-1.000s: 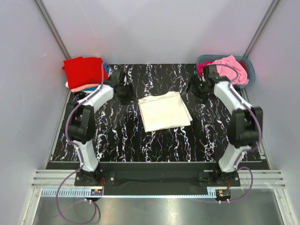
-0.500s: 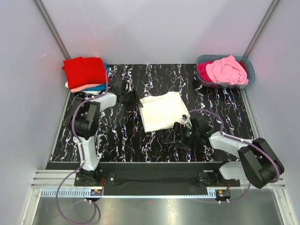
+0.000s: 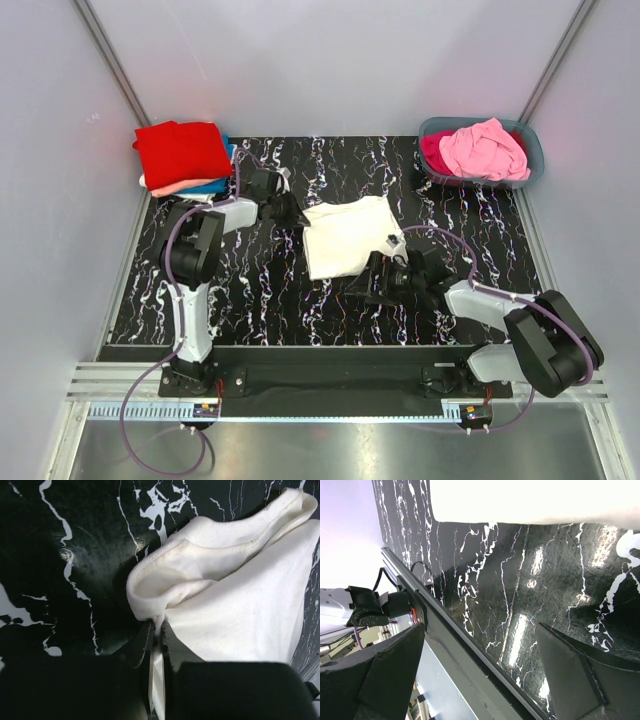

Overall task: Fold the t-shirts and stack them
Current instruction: Neatly place the folded tshirt to the corner

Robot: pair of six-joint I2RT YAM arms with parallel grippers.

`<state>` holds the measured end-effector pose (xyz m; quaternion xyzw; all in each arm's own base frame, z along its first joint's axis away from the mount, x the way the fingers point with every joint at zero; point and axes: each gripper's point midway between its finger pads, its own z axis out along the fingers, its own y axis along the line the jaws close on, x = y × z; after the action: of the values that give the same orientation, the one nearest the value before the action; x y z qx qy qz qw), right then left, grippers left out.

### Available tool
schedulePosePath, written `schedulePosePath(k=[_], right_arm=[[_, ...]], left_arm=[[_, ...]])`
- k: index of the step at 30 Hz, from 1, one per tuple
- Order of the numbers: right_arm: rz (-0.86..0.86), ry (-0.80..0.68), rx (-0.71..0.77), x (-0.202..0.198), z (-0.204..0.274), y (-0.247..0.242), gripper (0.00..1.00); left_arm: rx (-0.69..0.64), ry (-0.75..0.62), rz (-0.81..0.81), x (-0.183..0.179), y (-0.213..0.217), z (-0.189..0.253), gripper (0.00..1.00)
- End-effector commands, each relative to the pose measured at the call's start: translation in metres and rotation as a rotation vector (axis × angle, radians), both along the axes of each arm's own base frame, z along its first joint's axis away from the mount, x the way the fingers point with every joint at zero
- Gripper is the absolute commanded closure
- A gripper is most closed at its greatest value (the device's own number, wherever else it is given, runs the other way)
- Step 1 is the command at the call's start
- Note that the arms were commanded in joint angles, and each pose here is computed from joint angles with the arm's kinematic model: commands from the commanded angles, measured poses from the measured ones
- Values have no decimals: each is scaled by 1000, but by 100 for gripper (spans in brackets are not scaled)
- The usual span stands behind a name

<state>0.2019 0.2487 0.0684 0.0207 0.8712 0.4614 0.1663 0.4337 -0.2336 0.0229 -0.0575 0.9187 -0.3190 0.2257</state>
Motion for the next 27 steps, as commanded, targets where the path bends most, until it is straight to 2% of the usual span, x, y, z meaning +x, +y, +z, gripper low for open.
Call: schedulePosePath(k=[1,2,6,11,16,27], right_arm=[[8,-46,29,8,11,7,0],[8,-45,28,8,10,6,0],[9,-44,27,8,9,7,0],[-10,-42,10,10,6,4,0],[-37,-18,-20,12,-1,1,0],[-87,-33,-190,12,-10,6,0]], left_arm=[[12,28,-25,-1,-8,-13,97],[13,16,-29,1,-7,-6,100],[19,-42,-7,20,4,31,100],[60,-98,41,52,39,86,100],[136,-120,76,74,76,117,100],[228,-229,172,124,143,186,98]])
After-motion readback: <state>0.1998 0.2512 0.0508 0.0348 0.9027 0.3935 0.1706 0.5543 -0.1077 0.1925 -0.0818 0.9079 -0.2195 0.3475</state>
